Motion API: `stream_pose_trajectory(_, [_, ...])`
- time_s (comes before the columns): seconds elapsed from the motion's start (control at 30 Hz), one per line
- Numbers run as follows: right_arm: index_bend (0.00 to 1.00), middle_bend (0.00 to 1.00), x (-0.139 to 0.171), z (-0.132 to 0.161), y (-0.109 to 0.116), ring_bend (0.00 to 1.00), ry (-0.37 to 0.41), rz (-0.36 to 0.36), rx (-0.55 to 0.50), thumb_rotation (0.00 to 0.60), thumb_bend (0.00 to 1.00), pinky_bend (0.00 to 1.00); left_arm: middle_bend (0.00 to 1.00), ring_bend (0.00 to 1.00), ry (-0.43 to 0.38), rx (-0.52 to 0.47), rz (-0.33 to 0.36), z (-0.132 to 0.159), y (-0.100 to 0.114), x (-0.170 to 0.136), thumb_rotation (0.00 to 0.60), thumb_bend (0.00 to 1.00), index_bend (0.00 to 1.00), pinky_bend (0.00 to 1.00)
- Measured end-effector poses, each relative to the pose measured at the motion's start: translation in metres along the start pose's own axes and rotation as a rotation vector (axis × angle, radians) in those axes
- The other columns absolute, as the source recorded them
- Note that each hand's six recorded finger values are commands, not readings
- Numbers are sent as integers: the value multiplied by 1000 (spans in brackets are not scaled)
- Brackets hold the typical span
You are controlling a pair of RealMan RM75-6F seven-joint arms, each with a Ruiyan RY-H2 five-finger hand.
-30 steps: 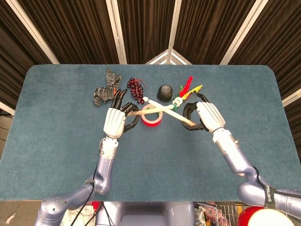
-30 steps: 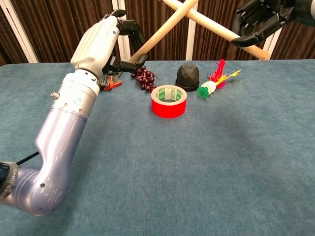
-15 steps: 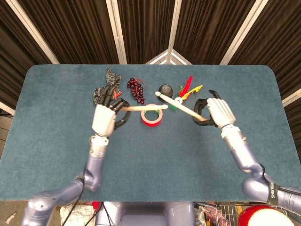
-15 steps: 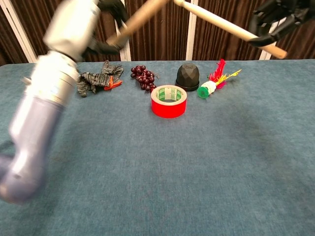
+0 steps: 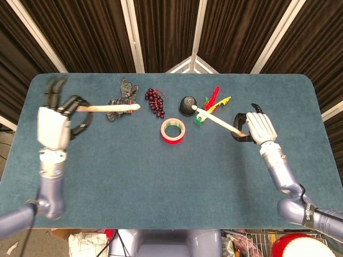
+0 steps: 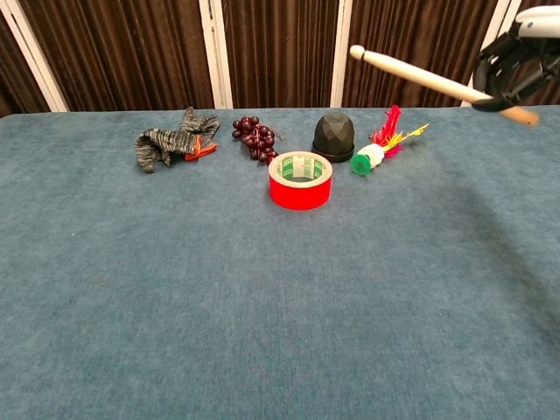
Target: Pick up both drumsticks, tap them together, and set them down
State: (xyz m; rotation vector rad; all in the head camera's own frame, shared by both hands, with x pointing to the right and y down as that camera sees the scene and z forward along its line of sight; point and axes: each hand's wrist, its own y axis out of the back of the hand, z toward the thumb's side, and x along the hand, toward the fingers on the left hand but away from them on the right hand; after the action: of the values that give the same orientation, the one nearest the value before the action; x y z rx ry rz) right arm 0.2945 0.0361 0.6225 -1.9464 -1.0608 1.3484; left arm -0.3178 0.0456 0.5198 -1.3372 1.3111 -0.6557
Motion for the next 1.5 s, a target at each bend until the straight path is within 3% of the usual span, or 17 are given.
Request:
stream_pose_trajectory(0.1, [807, 632, 4, -2, -6, 433, 25, 7, 41, 600, 474, 36, 589, 79, 46, 38, -64, -23, 18, -12, 600, 529, 597, 0])
stream_pose_trajectory(0.23, [807, 632, 12, -5, -15, 433, 75, 13, 106, 600, 474, 36, 588, 79, 130, 99, -214, -58, 30, -38, 600, 528, 598, 0])
stream_pose_trajectory(0.37, [807, 632, 25, -15, -30, 433, 126, 33, 184, 600, 475, 36, 589, 79, 183, 143, -350, -84, 31, -70, 600, 528, 598, 0])
stream_pose_trajectory(0.57, [807, 632, 43, -39, -56, 433, 134, 69, 198, 600, 475, 36, 588, 79, 206, 154, -445, -110, 23, -97, 600, 528, 599, 0])
stream_pose_trajectory(0.97, [807, 632, 54, -66, -81, 433, 111, 33, 264, 600, 475, 36, 586, 79, 139, 146, -621, -125, -30, -128, 600, 528, 599, 0])
stream_pose_trajectory(1.23, [807, 633, 58, -83, -89, 433, 141, 38, 326, 600, 477, 36, 586, 79, 37, 178, -741, -111, -73, -140, 600, 529, 599, 0])
stream_pose_trajectory(1.5, [807, 633, 66, -103, -101, 433, 159, 66, 335, 600, 477, 36, 586, 79, -49, 231, -823, -95, -100, -146, 600, 528, 598, 0])
